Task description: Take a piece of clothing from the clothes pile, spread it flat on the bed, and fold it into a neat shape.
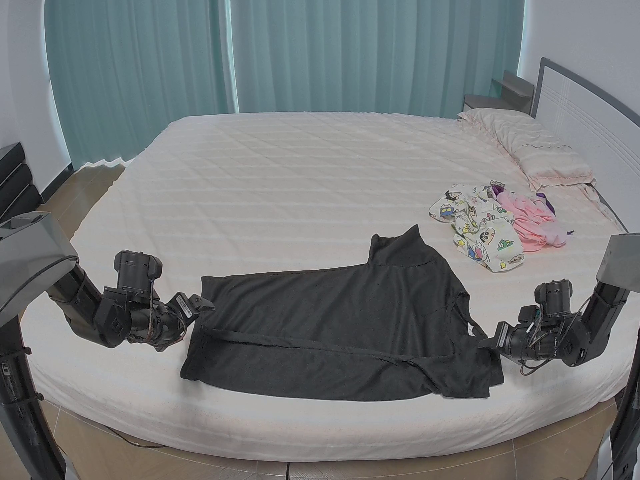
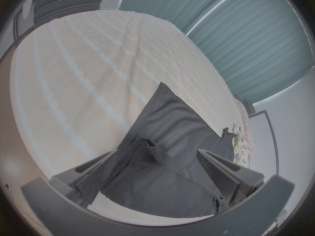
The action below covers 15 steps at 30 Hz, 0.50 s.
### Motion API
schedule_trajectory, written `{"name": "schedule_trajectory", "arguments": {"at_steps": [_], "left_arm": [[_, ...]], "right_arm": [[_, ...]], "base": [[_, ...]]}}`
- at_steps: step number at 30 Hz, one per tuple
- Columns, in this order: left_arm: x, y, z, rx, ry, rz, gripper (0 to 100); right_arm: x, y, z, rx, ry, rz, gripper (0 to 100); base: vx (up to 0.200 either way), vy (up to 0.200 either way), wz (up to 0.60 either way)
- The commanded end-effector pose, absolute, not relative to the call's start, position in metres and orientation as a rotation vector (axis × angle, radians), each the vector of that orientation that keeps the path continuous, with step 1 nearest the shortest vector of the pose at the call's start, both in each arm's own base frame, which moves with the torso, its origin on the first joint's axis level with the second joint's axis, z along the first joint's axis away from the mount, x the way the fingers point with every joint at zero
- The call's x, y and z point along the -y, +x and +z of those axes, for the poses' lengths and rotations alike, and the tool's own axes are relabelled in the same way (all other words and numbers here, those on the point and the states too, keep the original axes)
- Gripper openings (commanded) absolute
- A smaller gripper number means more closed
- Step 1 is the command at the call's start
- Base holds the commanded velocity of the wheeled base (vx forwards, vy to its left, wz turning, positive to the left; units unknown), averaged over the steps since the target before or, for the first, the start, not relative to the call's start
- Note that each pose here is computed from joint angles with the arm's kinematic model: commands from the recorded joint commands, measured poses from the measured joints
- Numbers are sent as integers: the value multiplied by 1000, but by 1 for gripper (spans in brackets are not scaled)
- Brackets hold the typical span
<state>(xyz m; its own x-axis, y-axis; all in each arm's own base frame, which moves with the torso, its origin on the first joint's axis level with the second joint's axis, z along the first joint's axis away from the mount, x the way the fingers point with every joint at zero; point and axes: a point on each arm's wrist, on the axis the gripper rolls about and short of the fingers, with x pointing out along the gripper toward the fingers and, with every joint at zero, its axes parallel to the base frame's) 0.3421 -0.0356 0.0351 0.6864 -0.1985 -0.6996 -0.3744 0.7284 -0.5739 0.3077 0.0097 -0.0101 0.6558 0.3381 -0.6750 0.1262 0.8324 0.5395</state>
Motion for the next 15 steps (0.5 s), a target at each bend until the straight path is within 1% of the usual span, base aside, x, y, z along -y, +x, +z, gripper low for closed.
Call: {"name": "schedule_trajectory", "arguments": {"at_steps": [1, 6, 15], "left_arm": [[38, 350, 19, -861, -758, 115, 100], [39, 351, 12, -882, -730, 98, 100], [46, 358, 7, -885, -720, 77, 100]], "right_arm": [[-5, 309, -5, -821, 595, 126, 0], [-3, 308, -7, -789, 595, 129, 0], [-3, 307, -11, -805, 596, 128, 0]], "base": [[0, 0, 0], [0, 0, 0], [0, 0, 0]]}}
